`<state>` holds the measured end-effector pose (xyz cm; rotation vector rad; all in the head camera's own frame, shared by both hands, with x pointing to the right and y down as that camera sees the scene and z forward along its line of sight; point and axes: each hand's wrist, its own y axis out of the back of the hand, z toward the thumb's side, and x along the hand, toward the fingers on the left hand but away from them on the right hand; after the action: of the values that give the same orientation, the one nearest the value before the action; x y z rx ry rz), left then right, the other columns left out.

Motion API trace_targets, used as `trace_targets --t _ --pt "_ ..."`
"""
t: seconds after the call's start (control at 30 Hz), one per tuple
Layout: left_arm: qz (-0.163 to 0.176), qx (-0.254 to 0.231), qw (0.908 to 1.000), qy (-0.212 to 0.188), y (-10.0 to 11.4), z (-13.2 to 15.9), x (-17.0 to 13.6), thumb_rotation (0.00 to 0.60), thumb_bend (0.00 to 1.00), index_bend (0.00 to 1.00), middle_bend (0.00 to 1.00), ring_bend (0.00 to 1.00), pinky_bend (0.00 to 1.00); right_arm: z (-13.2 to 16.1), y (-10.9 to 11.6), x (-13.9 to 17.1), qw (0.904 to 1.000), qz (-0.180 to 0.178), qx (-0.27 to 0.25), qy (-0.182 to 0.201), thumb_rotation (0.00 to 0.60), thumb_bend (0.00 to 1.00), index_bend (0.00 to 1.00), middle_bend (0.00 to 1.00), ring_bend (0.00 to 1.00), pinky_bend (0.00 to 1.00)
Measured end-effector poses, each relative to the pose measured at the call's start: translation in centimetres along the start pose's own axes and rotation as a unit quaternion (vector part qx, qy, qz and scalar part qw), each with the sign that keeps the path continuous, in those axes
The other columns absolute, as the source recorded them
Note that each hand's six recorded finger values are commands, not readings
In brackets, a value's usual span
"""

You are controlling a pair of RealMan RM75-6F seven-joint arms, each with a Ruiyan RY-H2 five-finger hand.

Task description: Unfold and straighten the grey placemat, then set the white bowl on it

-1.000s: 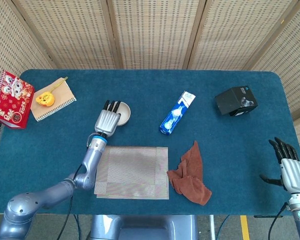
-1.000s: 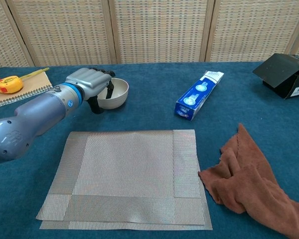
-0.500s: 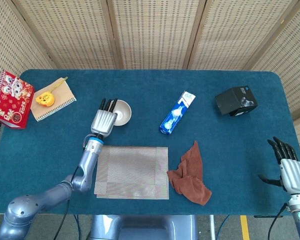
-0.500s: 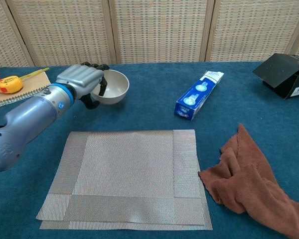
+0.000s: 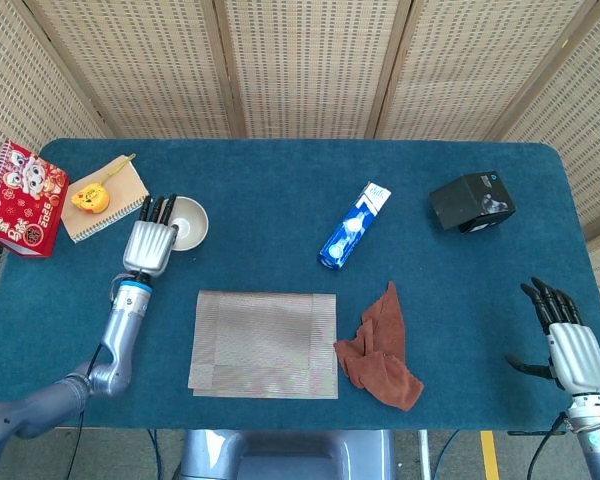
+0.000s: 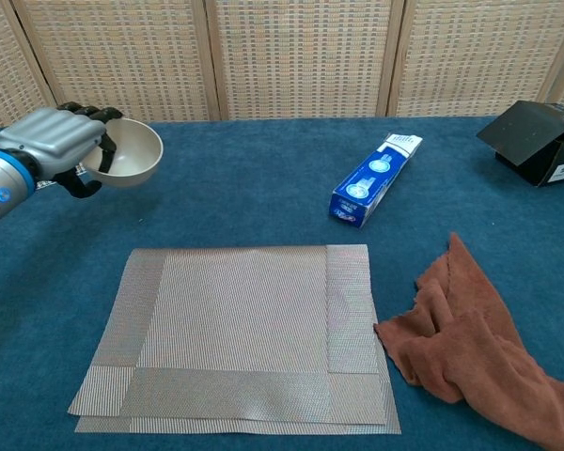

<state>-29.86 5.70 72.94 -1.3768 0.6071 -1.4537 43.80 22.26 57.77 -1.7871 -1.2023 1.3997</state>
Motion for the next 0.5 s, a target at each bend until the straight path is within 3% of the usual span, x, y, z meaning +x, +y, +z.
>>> trace_targets --t 0.13,0.3,0.5 --pt "-0.001 0.008 0.9999 0.008 0.0 -1.5 -0.7 0.6 0.46 0.58 0.0 0.0 0.0 0.5 -0.4 0.2 1.0 0.006 0.003 0.007 0.6 0.13 0.06 0.0 0.0 0.0" --pt "-0.018 0.013 0.9997 0.01 -0.5 -2.3 -1.6 0.6 0.41 0.55 0.0 0.0 0.0 1.0 -0.6 0.4 0.9999 0.006 0.003 0.015 0.6 0.13 0.06 0.0 0.0 0.0" --pt "-0.044 0.024 0.9987 0.01 -1.7 -2.8 -2.7 0.6 0.19 0.32 0.0 0.0 0.0 1.4 -0.5 0.7 0.9997 0.002 0.001 0.023 0.6 0.13 0.06 0.0 0.0 0.0"
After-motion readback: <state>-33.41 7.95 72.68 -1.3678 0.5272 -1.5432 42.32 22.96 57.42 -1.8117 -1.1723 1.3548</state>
